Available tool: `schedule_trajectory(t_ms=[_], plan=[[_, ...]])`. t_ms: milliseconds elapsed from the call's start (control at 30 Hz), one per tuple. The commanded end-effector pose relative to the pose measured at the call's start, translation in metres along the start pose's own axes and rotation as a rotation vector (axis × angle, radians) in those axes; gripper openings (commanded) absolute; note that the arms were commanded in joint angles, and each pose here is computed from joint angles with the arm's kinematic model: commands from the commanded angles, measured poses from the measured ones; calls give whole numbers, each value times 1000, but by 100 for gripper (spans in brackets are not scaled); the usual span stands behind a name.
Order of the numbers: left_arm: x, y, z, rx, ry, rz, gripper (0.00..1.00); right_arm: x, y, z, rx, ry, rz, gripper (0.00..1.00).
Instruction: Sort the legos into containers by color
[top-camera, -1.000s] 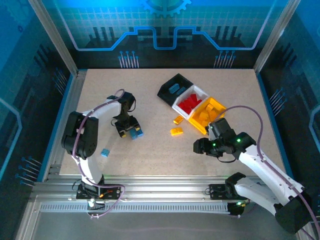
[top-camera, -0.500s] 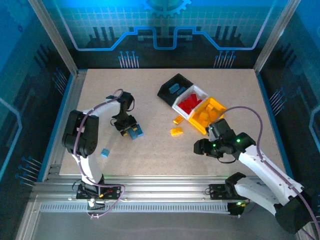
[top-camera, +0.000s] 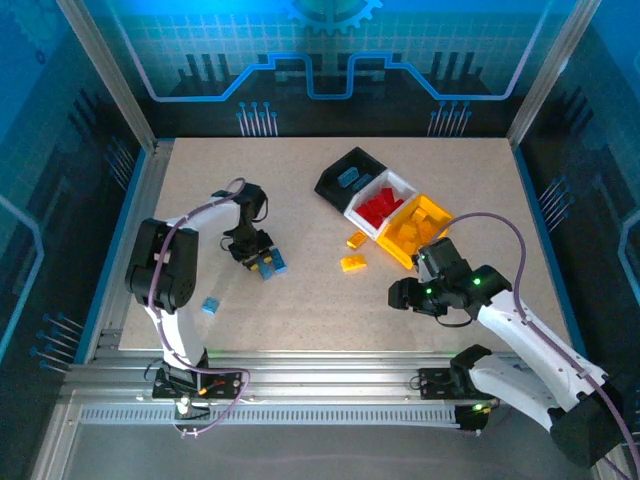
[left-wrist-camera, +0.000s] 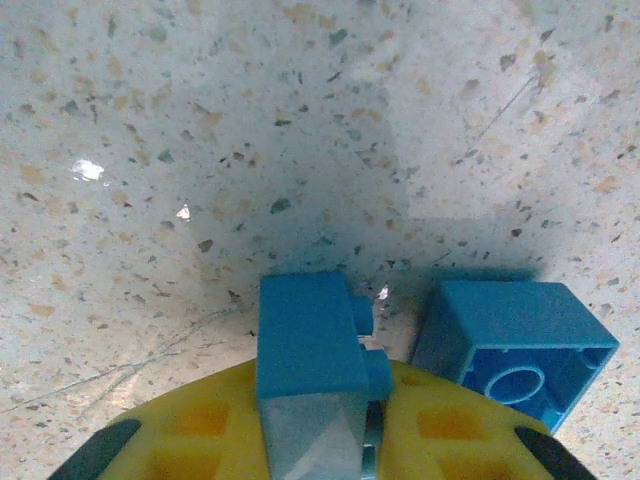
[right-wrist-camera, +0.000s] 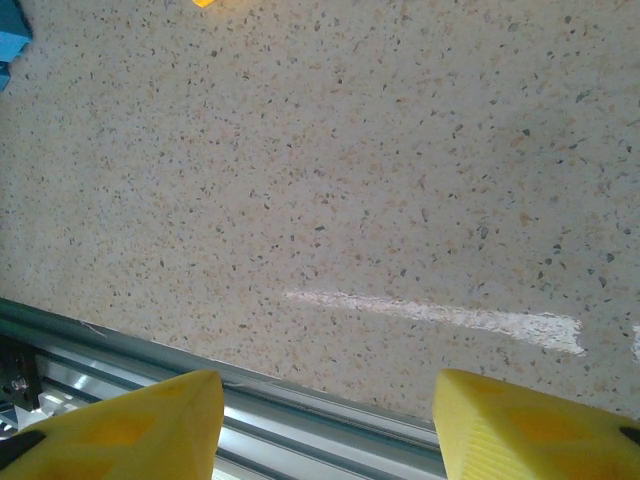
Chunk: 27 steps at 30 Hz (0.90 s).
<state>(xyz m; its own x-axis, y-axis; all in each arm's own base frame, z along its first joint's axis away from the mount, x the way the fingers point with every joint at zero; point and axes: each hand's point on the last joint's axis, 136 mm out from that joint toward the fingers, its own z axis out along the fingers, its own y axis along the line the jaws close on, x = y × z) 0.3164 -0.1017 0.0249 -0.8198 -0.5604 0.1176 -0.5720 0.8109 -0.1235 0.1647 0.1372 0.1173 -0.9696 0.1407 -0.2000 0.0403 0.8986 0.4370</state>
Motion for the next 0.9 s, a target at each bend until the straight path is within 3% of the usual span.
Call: schedule_trajectory(t_ms=[0, 133, 300, 467, 667, 867], plan=[[-3, -1, -16, 28, 7, -6, 18, -7, 1, -4, 8, -26, 3, 59], [-13, -10, -43, 85, -17, -15, 18, -16, -1, -6, 0, -51, 23, 59], [-28, -53, -76, 249, -44, -36, 19, -28, -11, -13, -21, -75, 81, 59], [-46, -134, -95, 517, -23, -99, 20, -35, -19, -20, -60, -78, 146, 59], [-64, -239, -101, 643, -3, -46, 20, -41, -20, -27, -71, -76, 159, 59], [-85, -308, -88, 737, -21, -58, 21, -49, -18, -31, -69, -82, 167, 59]])
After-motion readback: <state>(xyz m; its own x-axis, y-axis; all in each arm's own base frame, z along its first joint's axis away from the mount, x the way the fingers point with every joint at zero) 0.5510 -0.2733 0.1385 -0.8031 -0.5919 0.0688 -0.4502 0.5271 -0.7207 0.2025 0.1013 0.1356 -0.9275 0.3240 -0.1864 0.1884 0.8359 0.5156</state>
